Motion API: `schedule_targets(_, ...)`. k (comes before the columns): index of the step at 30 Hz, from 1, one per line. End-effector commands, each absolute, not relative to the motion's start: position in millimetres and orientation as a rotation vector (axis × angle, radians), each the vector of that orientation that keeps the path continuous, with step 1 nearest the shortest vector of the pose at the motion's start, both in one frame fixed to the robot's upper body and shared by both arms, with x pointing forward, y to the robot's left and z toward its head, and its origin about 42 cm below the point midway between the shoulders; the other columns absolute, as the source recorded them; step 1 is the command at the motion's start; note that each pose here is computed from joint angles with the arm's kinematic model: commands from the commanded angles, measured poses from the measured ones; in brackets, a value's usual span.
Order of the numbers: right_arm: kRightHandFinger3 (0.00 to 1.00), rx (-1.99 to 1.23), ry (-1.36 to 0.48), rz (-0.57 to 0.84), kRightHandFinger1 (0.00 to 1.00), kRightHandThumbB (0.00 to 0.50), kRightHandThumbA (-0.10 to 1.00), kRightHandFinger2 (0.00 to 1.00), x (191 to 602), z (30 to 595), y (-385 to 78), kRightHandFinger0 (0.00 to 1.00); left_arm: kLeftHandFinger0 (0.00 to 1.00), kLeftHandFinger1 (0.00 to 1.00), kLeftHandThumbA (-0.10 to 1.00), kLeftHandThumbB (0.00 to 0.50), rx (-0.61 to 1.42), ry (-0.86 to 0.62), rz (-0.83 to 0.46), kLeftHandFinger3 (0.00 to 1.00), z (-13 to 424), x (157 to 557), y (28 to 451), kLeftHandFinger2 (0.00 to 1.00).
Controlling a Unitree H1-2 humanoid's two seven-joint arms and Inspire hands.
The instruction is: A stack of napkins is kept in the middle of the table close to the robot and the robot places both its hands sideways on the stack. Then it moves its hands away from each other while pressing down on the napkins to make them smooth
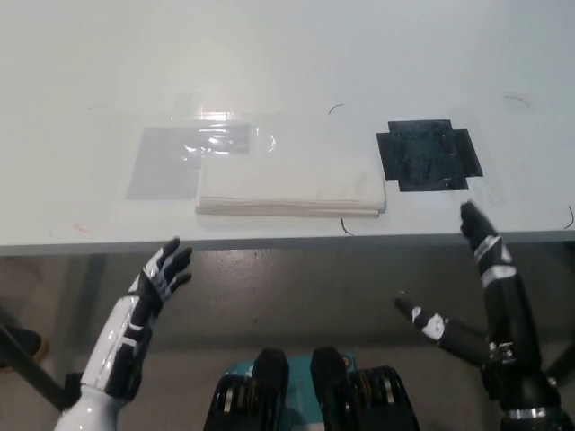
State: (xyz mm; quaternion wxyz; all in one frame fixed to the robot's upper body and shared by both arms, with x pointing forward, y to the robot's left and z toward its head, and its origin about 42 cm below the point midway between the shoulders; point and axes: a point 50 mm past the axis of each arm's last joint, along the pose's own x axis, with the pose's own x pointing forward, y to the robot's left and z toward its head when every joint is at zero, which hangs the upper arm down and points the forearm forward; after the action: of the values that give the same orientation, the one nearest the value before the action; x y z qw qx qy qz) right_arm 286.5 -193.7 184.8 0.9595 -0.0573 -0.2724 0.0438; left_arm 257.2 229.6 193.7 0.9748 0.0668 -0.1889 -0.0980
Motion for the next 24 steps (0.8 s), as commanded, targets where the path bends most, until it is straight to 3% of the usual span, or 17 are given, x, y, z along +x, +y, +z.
schedule_targets(1, 1.00, -0.019, -0.640, 0.160, 1.00, 0.250, 1.00, 1.00, 298, 234, -184, 1.00, 1.00, 1.00, 1.00, 0.314, 0.141, -0.594, -0.264, 1.00, 240, 268, 221, 1.00)
schedule_targets(5, 1.00, 0.082, -0.704, 0.223, 1.00, 0.298, 1.00, 1.00, 322, 268, -163, 1.00, 1.00, 1.00, 1.00, 0.350, 0.138, -0.666, -0.258, 1.00, 270, 294, 213, 1.00)
schedule_targets(11, 1.00, 0.285, -0.698, 0.304, 1.00, 0.288, 1.00, 1.00, 371, 298, -133, 1.00, 1.00, 1.00, 1.00, 0.289, 0.026, -0.704, -0.255, 1.00, 302, 346, 189, 1.00)
schedule_targets(15, 1.00, 0.373, -0.685, 0.326, 1.00, 0.318, 1.00, 1.00, 401, 315, -113, 1.00, 1.00, 1.00, 1.00, 0.289, -0.090, -0.673, -0.247, 1.00, 322, 381, 170, 1.00)
schedule_targets(20, 1.00, 0.452, -0.650, 0.346, 1.00, 0.315, 1.00, 1.00, 433, 333, -90, 1.00, 1.00, 1.00, 1.00, 0.304, -0.115, -0.654, -0.255, 1.00, 345, 434, 147, 1.00)
schedule_targets(24, 1.00, 0.493, -0.594, 0.361, 1.00, 0.307, 1.00, 1.00, 461, 341, -71, 1.00, 1.00, 1.00, 1.00, 0.313, -0.169, -0.553, -0.257, 1.00, 350, 474, 134, 1.00)
